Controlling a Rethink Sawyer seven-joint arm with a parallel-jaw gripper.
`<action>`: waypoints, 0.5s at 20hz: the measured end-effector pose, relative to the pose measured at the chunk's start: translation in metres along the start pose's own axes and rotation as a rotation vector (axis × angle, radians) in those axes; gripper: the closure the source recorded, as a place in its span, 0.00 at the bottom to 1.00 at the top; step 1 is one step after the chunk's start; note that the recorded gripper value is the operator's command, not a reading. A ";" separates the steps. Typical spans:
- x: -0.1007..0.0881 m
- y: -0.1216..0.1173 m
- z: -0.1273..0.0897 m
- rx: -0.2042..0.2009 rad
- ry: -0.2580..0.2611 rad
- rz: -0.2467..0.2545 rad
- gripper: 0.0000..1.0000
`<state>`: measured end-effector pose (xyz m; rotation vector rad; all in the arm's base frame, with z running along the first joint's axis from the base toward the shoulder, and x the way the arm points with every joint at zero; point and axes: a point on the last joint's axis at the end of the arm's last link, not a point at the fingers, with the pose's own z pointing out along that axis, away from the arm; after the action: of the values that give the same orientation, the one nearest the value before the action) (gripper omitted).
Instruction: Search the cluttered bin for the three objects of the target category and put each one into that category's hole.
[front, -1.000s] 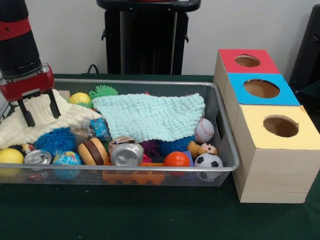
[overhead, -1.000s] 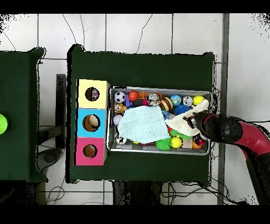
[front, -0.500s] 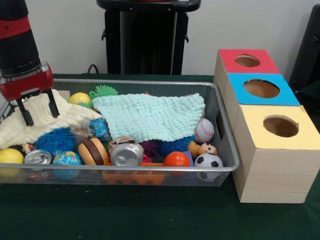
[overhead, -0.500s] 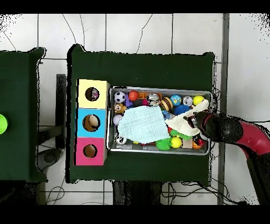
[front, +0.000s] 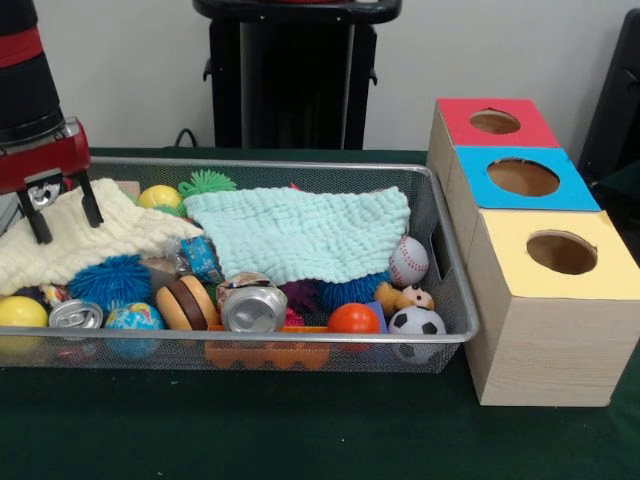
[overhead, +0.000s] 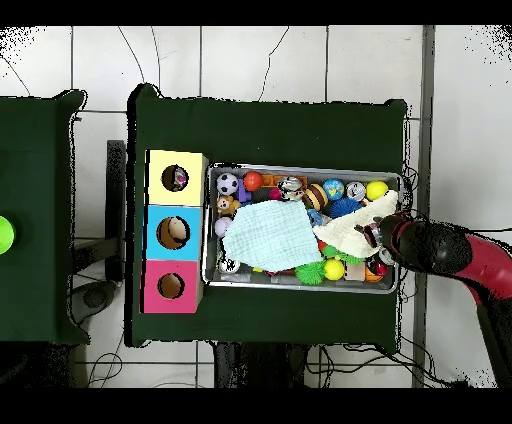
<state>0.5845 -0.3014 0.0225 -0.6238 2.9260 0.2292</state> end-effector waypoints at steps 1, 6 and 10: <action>0.001 -0.001 0.000 0.001 0.000 0.003 0.00; 0.002 -0.003 -0.001 0.003 -0.002 0.005 0.00; 0.001 -0.007 -0.002 0.008 -0.002 0.009 0.00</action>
<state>0.5861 -0.3085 0.0237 -0.6095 2.9266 0.2183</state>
